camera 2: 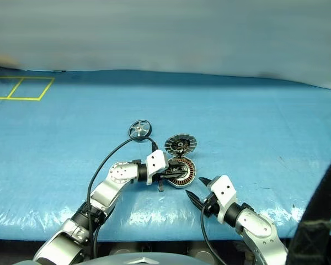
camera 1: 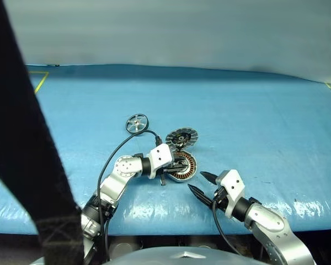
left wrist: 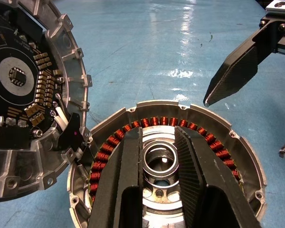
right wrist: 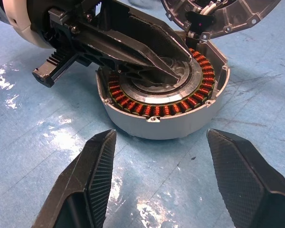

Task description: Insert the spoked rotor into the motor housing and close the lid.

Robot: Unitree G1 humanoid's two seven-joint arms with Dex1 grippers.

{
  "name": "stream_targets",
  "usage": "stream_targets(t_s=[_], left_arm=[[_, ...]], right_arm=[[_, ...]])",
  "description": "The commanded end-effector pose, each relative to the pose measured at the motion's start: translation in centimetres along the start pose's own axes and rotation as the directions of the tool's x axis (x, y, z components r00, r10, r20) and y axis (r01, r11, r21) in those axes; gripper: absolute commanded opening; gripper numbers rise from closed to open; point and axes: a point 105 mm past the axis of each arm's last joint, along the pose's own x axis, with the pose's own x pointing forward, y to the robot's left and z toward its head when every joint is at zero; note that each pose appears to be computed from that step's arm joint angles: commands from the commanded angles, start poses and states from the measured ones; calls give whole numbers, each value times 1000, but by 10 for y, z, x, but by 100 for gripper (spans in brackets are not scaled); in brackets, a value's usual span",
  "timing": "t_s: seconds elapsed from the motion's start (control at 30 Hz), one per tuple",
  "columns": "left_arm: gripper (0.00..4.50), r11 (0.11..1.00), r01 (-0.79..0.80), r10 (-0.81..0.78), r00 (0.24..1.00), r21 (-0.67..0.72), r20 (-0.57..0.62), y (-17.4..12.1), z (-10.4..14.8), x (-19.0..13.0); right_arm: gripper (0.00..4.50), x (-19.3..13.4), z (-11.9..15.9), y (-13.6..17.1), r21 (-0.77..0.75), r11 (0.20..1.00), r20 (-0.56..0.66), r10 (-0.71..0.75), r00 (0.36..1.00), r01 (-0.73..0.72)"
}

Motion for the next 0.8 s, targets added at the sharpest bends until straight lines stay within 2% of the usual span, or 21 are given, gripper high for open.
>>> stream_targets(t_s=[0.03,0.17,0.53,0.8], left_arm=[[68,1000,29,-29,999,-4,-27,-9,-6,1],[68,1000,11,-11,1000,-1,-22,-4,-4,0],[68,999,47,-47,999,-11,9,-8,3,-4],[68,999,47,-47,999,2,-21,-6,-2,-6]], right_arm=[[322,0,9,0,-24,1000,37,-2,999,3],[322,-1,16,0,-14,1000,69,7,998,-6],[322,2,11,-1,-35,999,38,13,999,-12],[322,2,10,-4,-47,999,31,7,1000,-5]])
